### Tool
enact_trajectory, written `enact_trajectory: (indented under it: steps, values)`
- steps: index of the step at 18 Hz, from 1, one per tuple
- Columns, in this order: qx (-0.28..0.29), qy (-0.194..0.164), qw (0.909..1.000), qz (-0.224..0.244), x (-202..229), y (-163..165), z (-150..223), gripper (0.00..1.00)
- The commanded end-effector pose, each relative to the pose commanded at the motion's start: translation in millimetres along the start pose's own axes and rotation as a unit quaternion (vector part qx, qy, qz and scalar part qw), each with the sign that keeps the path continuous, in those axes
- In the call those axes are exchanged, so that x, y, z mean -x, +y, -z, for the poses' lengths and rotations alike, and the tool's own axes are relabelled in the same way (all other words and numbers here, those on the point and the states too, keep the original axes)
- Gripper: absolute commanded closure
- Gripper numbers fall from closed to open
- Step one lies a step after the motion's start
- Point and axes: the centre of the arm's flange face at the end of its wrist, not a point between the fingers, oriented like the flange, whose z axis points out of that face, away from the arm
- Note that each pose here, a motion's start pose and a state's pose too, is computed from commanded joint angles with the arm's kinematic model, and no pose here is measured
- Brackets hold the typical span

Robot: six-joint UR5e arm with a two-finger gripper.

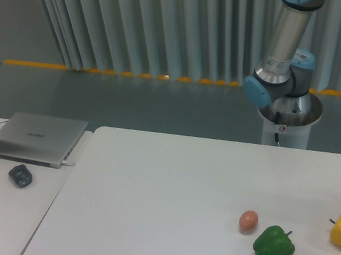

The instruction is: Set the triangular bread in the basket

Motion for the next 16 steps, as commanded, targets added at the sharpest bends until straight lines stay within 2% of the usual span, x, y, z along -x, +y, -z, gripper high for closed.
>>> enact_trajectory:
  steps: [3,6,9,16]
  values:
    - [0.002,0.008,0.9996,-0.027,-14.8,-37.5,23.9,0.0]
    - [0.029,0.021,0.9976,-0.059,-18.5,-68.2,26.7,0.0]
    - [0.031,0.023,0.9958,-0.083,-14.1,-95.8,20.3,0.0]
    - [0.025,0.038,0.995,-0.089,-0.2,-120.8,-0.9,0.0]
